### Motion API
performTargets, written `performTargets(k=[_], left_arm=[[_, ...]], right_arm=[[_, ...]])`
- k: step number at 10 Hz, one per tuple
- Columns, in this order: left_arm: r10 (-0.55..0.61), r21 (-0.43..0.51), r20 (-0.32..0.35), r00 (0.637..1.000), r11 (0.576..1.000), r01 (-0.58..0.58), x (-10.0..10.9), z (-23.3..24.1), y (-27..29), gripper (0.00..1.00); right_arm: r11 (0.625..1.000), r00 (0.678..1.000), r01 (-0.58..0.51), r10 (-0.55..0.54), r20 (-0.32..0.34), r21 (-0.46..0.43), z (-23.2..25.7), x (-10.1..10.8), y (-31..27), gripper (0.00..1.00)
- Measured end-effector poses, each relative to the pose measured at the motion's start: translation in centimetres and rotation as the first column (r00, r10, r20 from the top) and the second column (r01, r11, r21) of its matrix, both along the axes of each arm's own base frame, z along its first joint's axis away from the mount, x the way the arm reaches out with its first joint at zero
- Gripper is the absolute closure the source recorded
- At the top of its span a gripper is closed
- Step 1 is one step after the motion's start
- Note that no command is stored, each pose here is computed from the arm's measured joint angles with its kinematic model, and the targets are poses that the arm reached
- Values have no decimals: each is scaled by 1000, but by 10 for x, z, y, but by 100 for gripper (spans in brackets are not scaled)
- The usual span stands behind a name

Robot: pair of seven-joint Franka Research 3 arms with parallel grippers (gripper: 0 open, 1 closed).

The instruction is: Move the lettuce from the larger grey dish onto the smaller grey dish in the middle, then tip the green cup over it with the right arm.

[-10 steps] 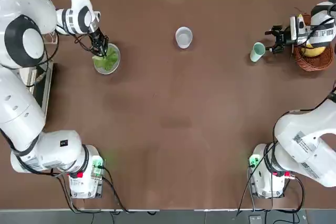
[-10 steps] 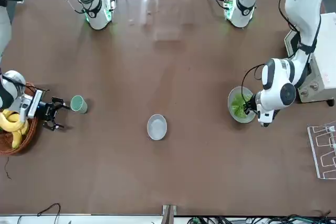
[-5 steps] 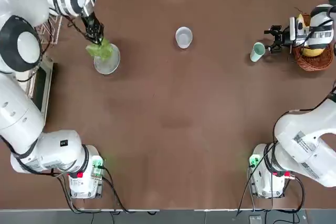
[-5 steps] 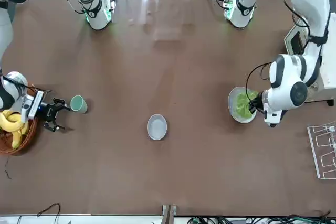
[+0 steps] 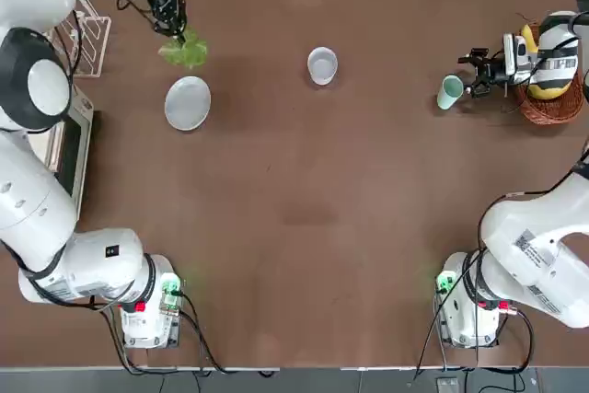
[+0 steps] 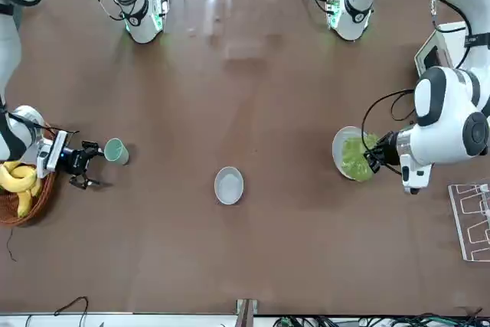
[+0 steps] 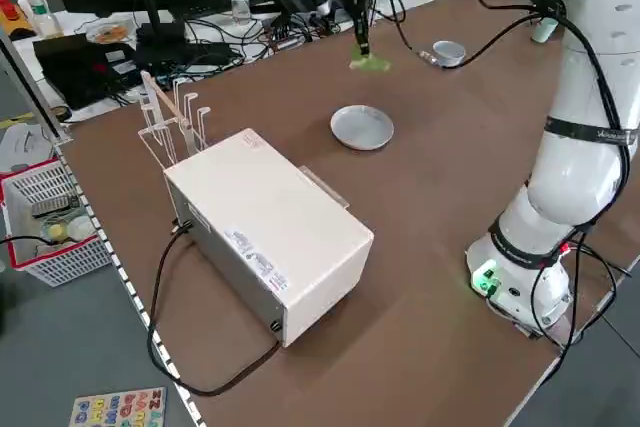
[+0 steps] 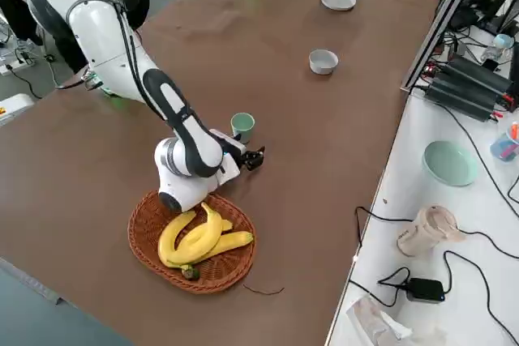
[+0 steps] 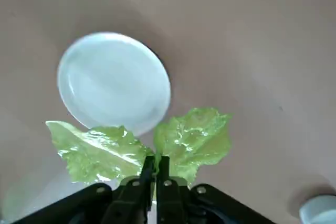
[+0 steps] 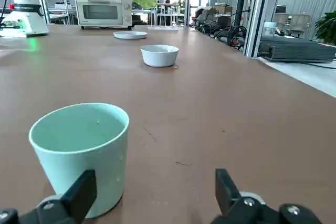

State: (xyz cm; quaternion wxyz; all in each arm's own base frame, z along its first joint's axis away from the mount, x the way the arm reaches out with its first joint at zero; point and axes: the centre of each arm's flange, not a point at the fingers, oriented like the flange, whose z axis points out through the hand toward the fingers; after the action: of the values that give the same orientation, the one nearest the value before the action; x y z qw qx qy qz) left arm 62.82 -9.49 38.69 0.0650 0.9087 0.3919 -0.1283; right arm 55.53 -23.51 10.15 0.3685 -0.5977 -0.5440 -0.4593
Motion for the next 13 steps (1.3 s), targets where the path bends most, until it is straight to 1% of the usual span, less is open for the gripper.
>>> performTargets(k=[2,3,5,6,9,12,13], left_arm=[[60,-7,0,998,998,-60,0,18,-67,95],[90,-5,-11,996,996,-90,-2,19,-103,95],[119,2,-43,992,993,-119,-9,5,-170,95],[141,-2,-42,989,990,-141,-12,-1,-196,95],[196,-21,-21,980,980,-196,-25,-8,-252,95],[239,-79,29,970,968,-237,-54,-11,-329,95],[244,-108,43,969,965,-238,-59,-21,-354,95]], right_arm=[[1000,1000,-11,11,-7,-11,-2,-3,-2,0],[999,999,-31,31,-12,-16,-3,-6,-2,0],[996,996,-91,91,-26,-13,-5,-11,3,0],[993,993,-116,116,-34,-2,-6,-13,10,0],[990,989,-139,140,-54,15,-13,-19,24,0],[986,984,-168,169,-60,17,-16,-15,41,0],[984,982,-178,179,-62,16,-17,-13,48,2]])
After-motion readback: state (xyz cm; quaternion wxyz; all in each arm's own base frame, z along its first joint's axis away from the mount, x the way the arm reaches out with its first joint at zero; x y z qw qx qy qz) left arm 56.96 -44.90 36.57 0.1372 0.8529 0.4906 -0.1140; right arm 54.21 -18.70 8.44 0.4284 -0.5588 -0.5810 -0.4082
